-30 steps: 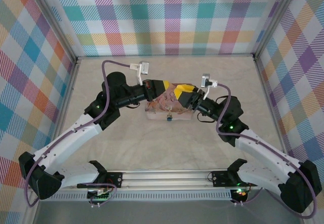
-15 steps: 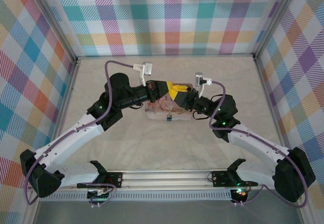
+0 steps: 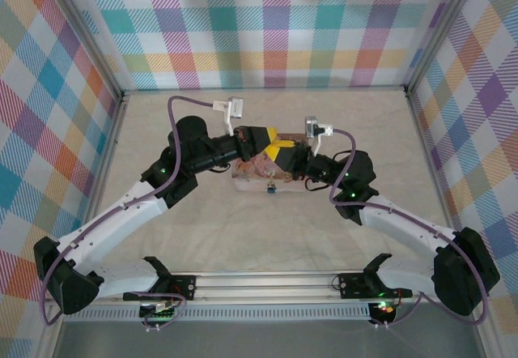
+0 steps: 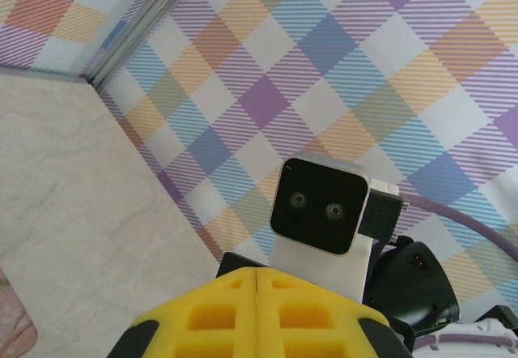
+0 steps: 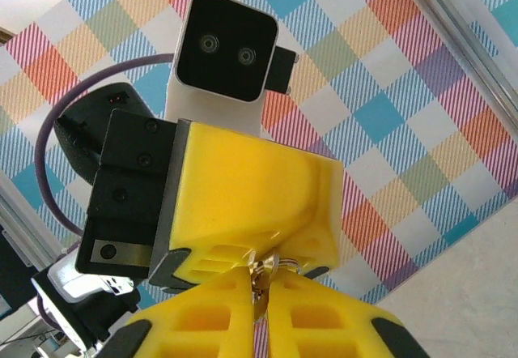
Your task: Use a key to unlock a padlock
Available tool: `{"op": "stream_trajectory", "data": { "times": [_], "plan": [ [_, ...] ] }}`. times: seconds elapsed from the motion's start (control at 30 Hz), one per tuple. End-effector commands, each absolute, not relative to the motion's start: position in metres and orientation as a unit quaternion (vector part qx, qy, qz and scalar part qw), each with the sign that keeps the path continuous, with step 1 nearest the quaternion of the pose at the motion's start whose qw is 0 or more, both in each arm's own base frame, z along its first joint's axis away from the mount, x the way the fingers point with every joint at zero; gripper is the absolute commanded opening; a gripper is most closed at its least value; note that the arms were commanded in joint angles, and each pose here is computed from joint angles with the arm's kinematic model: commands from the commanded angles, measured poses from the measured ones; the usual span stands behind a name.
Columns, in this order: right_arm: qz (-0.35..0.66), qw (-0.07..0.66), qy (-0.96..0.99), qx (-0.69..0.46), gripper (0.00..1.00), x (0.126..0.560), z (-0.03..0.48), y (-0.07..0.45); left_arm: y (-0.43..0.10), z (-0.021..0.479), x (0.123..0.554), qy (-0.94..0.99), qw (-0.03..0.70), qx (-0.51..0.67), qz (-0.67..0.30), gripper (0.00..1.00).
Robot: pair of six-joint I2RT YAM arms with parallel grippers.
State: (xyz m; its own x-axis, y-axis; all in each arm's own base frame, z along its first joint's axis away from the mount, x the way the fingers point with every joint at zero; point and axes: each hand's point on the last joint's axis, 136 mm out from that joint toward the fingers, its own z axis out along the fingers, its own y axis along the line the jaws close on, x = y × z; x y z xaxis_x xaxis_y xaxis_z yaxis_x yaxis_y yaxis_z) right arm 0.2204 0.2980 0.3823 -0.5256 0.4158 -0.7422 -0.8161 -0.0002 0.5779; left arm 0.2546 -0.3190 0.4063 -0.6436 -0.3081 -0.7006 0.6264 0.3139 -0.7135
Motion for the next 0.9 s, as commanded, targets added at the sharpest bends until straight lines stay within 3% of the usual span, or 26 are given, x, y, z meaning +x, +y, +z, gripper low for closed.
{"op": "stream_trajectory", "data": {
  "times": [0.0,0.07,0.2,0.23,0.37,0.47,0.67,0.87],
  "plan": [
    [0.687,0.482,0.508,-0.194,0.06,0.215,0.408,0.295,-0.325,0.423,0.245,0.678,0.406,0.128,-0.600,0.00],
    [0.684,0.491,0.503,-0.193,0.00,0.215,0.412,0.292,-0.325,0.420,0.244,0.680,0.404,0.127,-0.599,0.00],
    [0.672,0.496,0.515,-0.192,0.00,0.217,0.406,0.292,-0.322,0.419,0.244,0.682,0.406,0.124,-0.595,0.00],
    [0.671,0.496,0.516,-0.194,0.00,0.217,0.405,0.292,-0.321,0.419,0.243,0.684,0.406,0.122,-0.594,0.03],
    [0.665,0.487,0.528,-0.203,0.00,0.213,0.399,0.293,-0.316,0.418,0.244,0.687,0.407,0.116,-0.591,0.34],
    [0.663,0.482,0.535,-0.207,0.00,0.211,0.395,0.292,-0.311,0.421,0.245,0.685,0.410,0.111,-0.592,0.41],
    [0.656,0.477,0.544,-0.216,0.00,0.205,0.391,0.290,-0.306,0.419,0.248,0.691,0.410,0.108,-0.586,0.41],
    [0.652,0.469,0.552,-0.224,0.00,0.198,0.390,0.287,-0.305,0.418,0.248,0.693,0.409,0.113,-0.583,0.35]
  ]
}}
